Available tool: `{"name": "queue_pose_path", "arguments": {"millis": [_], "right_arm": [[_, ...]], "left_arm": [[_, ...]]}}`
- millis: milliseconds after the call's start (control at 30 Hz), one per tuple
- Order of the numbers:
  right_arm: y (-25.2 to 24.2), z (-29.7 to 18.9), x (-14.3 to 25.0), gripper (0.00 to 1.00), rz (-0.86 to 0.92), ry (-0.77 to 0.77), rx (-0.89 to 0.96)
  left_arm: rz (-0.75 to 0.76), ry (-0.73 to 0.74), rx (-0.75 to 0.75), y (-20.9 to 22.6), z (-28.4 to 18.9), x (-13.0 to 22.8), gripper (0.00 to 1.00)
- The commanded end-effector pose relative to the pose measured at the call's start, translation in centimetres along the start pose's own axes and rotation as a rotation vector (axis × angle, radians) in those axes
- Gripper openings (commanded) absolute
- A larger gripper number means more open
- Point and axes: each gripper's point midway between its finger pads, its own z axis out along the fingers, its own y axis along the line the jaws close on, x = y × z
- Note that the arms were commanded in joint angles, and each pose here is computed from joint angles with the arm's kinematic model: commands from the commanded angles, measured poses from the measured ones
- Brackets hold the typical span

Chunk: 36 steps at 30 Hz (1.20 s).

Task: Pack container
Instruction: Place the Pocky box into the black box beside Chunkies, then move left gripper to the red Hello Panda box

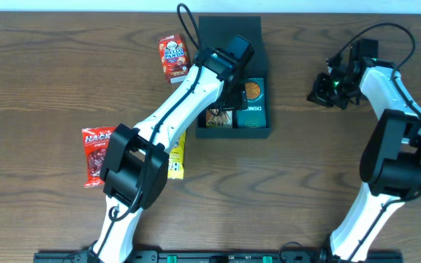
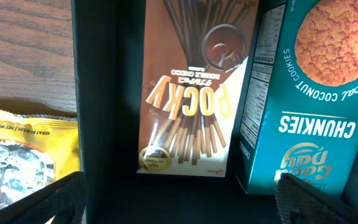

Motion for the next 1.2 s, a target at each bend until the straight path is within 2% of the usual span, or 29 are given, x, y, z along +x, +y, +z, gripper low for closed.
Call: {"name": "queue_pose_path", "arguments": {"millis": [0, 133, 267, 367, 433, 500, 667, 800, 967, 1167], "right_arm": [[-0.3, -0.1, -0.1, 0.02, -0.011, -0.001, -0.003], [-0.3, -0.1, -0.1, 0.02, -0.011, -0.001, -0.003], [-0.3, -0.1, 0.0, 0.02, -0.011, -0.001, -0.003], [-0.3, -0.1, 0.0, 0.01, -0.010, 0.001, -0.003], [-0.3, -0.1, 0.0, 0.02, -0.010, 0.002, -0.003], [-0.3, -0.1, 0.0, 0.01, -0.010, 0.002, -0.003], [0.0, -0.1, 0.0, 0.02, -0.010, 0.004, -0.015], [-0.1, -0.1, 0.0, 0.02, -0.011, 0.003, -0.013], [0.1, -0.1, 0.3, 0.01, -0.008, 0.013, -0.024], [0.2, -0.1, 0.3, 0.02, -0.007, 0.015, -0.027]], "left_arm": [[0.009, -0.006, -0.017, 0.2, 0.3, -0.1, 0.98], [0.013, -0.037, 0.007, -0.4, -0.7, -1.0, 0.95], [0.025, -0.174, 0.048, -1.3, -4.3, -4.7, 0.94], [-0.029, -0.366, -0.079, 1.6, -7.6, -8.9, 0.98], [-0.094, -0.502, -0.186, 4.5, -9.3, -12.0, 0.95], [-0.150, -0.562, -0.188, 6.0, -9.5, -14.2, 0.96], [-0.262, -0.601, -0.144, 9.7, -6.4, -18.7, 0.95], [-0.241, -0.583, -0.105, 11.2, -2.2, -21.3, 0.96], [-0.213, -0.501, -0.125, 12.3, 3.8, -21.2, 0.95], [-0.173, -0.446, -0.165, 12.6, 7.0, -20.3, 0.96]]}}
